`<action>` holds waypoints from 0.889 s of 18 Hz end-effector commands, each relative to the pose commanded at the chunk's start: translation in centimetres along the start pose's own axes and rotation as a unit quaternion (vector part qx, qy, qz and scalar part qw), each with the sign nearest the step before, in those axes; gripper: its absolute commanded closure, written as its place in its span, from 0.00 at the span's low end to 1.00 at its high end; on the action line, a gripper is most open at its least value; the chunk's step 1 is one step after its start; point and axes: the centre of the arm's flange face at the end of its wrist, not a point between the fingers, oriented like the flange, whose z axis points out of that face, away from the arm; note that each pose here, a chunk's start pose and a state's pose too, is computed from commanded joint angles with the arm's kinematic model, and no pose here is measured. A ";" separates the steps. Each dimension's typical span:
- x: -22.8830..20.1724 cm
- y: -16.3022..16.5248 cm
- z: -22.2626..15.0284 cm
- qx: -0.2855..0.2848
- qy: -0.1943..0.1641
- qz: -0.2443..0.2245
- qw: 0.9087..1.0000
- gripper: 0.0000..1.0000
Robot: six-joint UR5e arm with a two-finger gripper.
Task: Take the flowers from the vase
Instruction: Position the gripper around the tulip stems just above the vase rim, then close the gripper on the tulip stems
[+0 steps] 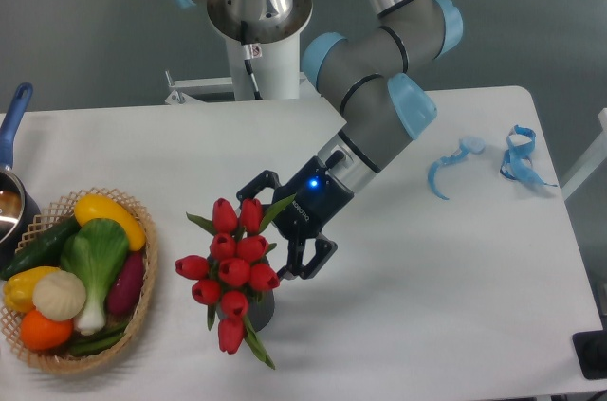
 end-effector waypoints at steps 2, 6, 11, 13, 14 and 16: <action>-0.1 0.3 0.4 -0.002 0.003 0.000 1.000 0.00; -0.5 0.0 1.5 -0.001 0.006 0.011 1.000 0.00; -0.5 -0.2 3.2 -0.002 0.018 0.017 1.000 0.00; -0.6 -0.5 3.2 0.000 0.018 0.019 1.000 0.00; -0.6 -0.5 3.2 0.000 0.018 0.019 1.000 0.00; -0.4 -0.5 3.4 0.000 0.020 0.020 1.000 0.00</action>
